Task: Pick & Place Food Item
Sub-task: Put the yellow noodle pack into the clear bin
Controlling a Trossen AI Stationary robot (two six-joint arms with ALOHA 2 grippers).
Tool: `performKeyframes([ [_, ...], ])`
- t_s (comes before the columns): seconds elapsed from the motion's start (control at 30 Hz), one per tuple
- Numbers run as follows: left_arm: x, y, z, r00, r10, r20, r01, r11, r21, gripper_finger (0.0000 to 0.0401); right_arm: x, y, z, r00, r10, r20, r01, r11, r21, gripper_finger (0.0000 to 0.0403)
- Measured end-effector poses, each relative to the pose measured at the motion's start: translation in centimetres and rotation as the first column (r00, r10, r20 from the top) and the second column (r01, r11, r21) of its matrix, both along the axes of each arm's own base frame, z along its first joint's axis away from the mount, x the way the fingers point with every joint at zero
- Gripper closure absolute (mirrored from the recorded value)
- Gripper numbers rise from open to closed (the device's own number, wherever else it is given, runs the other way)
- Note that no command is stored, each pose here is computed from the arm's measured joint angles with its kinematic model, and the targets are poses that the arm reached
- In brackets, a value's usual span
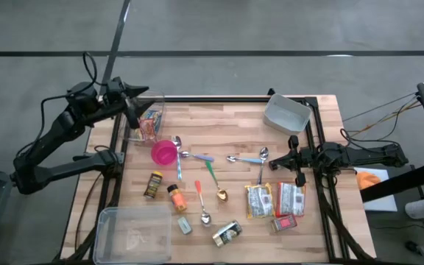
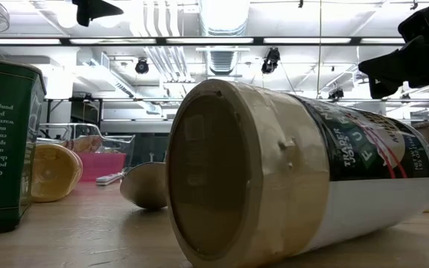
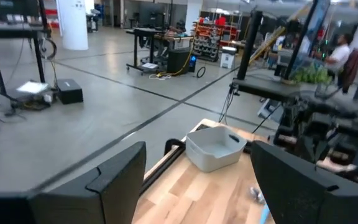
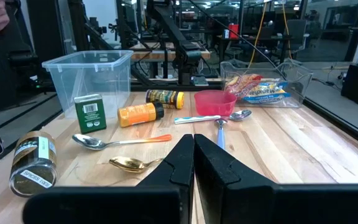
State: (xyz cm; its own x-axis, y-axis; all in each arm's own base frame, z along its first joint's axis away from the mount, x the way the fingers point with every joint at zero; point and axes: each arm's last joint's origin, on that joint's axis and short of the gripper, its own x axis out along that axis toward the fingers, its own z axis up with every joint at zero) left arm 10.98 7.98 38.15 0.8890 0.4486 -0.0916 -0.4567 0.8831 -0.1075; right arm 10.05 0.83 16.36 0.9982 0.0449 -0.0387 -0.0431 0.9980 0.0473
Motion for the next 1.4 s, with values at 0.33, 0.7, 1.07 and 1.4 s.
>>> performKeyframes([
  [0.33, 6.4, 2.0, -1.9, 0.933, -0.358, -0.046, 0.357, 0.934, -0.021, 0.0108, 0.0, 0.0, 0.0, 1.0, 0.0, 0.0, 0.0, 1.0, 0.0, 0.0393],
  [0.7, 16.2, -0.6, -6.6, 0.775, -0.614, -0.149, 0.624, 0.781, 0.032, 0.0108, 0.0, 0.0, 0.0, 1.0, 0.0, 0.0, 0.0, 1.0, 0.0, 0.0393],
  [1.07, 24.7, -4.3, -8.7, 0.686, -0.708, -0.166, 0.712, 0.701, -0.046, 0.0108, 0.0, 0.0, 0.0, 1.0, 0.0, 0.0, 0.0, 1.0, 0.0, 0.0393],
  [1.4, 31.4, -8.2, -12.8, 0.551, -0.781, -0.294, 0.786, 0.604, -0.13, 0.0108, 0.0, 0.0, 0.0, 1.0, 0.0, 0.001, 0.0, 1.0, 0.0, 0.0393],
])
